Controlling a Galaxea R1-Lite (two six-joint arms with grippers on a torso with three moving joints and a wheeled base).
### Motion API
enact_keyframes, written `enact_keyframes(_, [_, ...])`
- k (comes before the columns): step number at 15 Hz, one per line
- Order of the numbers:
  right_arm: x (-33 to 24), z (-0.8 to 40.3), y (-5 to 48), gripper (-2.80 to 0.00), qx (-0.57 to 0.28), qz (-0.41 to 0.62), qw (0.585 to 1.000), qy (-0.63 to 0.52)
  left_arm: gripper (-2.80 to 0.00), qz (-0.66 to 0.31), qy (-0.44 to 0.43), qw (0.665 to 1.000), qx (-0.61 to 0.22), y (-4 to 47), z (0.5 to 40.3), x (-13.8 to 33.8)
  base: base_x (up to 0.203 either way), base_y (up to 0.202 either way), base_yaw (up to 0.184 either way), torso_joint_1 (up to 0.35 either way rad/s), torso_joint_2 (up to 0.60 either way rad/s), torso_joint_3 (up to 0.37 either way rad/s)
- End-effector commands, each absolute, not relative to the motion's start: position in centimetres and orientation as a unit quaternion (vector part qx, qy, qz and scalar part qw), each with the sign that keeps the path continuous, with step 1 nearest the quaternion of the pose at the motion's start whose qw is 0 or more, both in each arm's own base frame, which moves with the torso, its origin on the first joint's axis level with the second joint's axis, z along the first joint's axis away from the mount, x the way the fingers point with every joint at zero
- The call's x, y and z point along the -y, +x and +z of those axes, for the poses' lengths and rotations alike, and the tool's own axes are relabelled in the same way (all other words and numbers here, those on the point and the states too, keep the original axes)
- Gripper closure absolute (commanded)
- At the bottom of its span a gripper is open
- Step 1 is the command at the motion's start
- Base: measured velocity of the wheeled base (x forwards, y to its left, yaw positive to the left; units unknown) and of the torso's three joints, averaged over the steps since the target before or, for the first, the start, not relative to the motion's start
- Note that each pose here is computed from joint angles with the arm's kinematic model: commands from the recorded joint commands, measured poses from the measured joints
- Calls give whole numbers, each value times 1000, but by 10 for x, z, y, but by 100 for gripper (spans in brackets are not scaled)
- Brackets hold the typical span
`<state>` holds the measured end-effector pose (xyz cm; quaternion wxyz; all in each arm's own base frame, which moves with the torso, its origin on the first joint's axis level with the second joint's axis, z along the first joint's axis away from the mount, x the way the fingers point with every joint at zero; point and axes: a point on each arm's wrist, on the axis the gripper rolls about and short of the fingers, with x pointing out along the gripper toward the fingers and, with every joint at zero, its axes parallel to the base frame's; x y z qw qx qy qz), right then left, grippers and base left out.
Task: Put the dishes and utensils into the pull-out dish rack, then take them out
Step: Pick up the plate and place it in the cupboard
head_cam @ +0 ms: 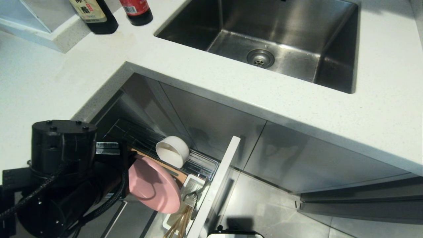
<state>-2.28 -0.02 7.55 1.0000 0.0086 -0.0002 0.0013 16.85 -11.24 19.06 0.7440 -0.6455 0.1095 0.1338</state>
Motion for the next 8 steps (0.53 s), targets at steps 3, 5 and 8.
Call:
enact_keyframes(3, [0, 75, -23, 0, -1, 2, 1000, 8, 0, 146, -653, 737, -96, 172, 189, 106, 0, 0, 0, 0, 0, 0])
enact_keyframes(5, [0, 75, -23, 0, -1, 2, 1000, 8, 0, 137, -666, 728, -83, 174, 195, 102, 0, 0, 0, 0, 0, 0])
enact_keyframes(8, [0, 75, -23, 0, -1, 2, 1000, 9, 0, 122, -678, 720, -78, 178, 200, 93, 0, 0, 0, 0, 0, 0])
